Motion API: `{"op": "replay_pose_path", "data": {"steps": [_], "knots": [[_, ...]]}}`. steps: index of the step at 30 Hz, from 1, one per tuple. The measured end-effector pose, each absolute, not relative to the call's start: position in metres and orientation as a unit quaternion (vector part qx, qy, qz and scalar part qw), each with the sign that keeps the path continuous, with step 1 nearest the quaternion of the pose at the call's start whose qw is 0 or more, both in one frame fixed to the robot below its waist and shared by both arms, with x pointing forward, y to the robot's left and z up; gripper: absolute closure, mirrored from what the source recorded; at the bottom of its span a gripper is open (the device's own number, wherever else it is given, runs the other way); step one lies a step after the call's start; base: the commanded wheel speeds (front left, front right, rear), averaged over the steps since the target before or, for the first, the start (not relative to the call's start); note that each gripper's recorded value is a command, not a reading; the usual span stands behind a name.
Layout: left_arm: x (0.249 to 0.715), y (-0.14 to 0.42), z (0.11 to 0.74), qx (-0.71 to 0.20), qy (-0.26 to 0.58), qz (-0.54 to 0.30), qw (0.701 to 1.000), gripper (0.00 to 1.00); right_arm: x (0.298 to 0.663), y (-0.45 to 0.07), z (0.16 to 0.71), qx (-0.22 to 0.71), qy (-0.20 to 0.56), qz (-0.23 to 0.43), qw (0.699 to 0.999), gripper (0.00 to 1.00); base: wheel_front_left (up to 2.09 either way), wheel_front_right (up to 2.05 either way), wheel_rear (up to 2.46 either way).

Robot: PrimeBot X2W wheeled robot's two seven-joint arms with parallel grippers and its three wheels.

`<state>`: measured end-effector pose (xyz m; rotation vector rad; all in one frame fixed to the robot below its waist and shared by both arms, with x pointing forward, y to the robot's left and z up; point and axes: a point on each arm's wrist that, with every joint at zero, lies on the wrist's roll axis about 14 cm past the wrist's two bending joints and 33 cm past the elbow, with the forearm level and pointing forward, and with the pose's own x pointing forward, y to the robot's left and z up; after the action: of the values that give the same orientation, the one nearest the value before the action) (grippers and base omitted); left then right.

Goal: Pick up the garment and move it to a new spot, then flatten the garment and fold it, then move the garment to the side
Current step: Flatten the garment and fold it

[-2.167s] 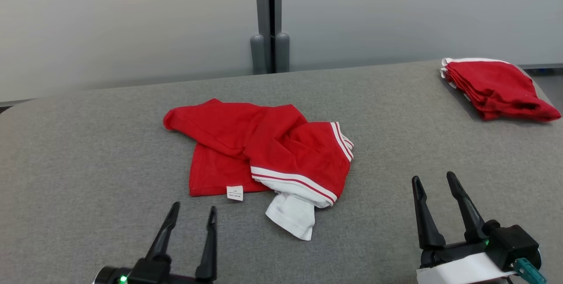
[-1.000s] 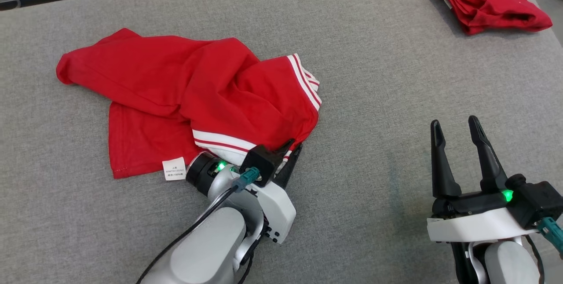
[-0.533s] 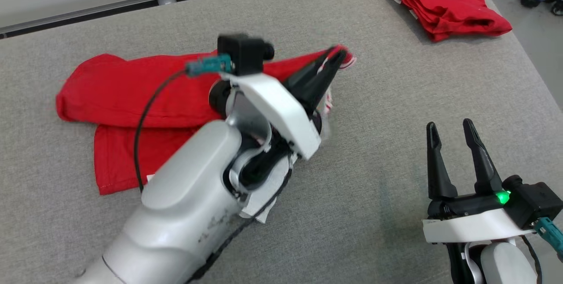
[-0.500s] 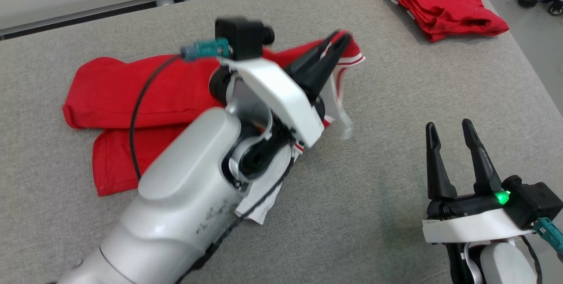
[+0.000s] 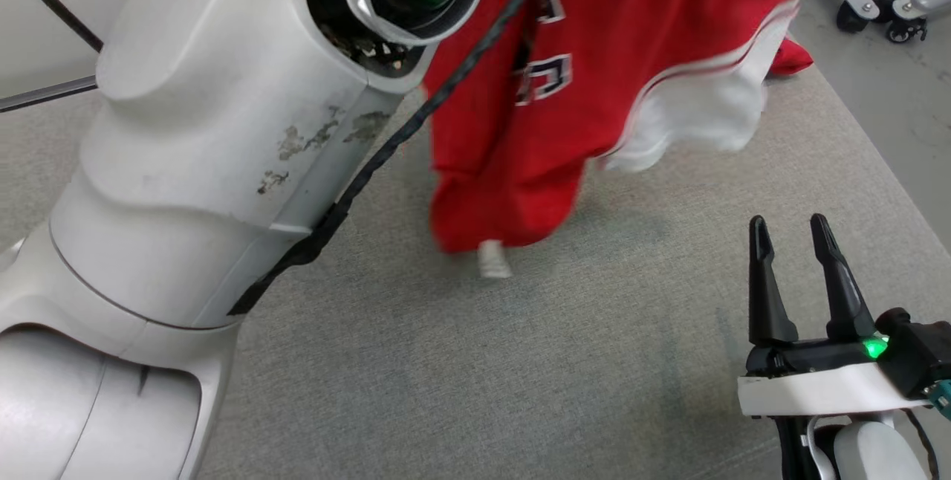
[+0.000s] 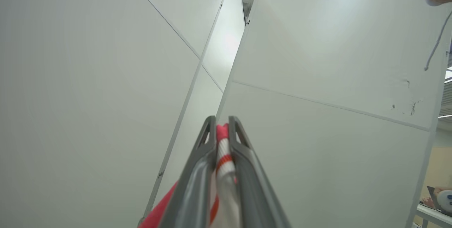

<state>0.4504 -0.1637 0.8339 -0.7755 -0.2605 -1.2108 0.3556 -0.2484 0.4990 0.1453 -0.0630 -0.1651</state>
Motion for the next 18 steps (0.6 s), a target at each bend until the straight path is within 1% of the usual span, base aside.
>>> {"op": "replay_pose_path", "data": {"steps": [1, 3, 5, 9, 12, 15, 18], "knots": [[0.449, -0.160, 0.842, -0.358, -0.130, -0.551, 0.743, 1.00, 0.356, -0.249, 0.499, 0.072, -0.032, -0.083, 0.993, 0.00, 0.00, 0.00, 0.00], [0.456, -0.151, 0.842, -0.368, -0.137, -0.534, 0.748, 1.00, 0.358, -0.250, 0.501, 0.070, -0.035, -0.083, 0.993, 0.00, 0.00, 0.00, 0.00], [0.471, -0.139, 0.823, -0.380, -0.122, -0.506, 0.765, 1.00, 0.361, -0.249, 0.499, 0.067, -0.034, -0.081, 0.994, 0.00, 0.00, 0.00, 0.00], [0.512, -0.094, 0.726, -0.425, -0.026, -0.401, 0.811, 1.00, 0.370, -0.247, 0.498, 0.062, -0.033, -0.075, 0.995, 0.00, 0.00, 0.00, 0.00], [0.528, -0.038, 0.646, -0.460, 0.033, -0.293, 0.837, 1.00, 0.377, -0.243, 0.495, 0.056, -0.030, -0.067, 0.996, 0.00, 0.00, 0.00, 0.00], [0.521, 0.022, 0.562, -0.481, 0.088, -0.177, 0.854, 1.00, 0.384, -0.236, 0.492, 0.053, -0.026, -0.056, 0.997, 0.00, 0.00, 0.00, 0.00], [0.500, 0.072, 0.501, -0.495, 0.124, -0.082, 0.856, 1.00, 0.390, -0.229, 0.489, 0.053, -0.023, -0.045, 0.997, 0.00, 0.00, 0.00, 0.00]]}}
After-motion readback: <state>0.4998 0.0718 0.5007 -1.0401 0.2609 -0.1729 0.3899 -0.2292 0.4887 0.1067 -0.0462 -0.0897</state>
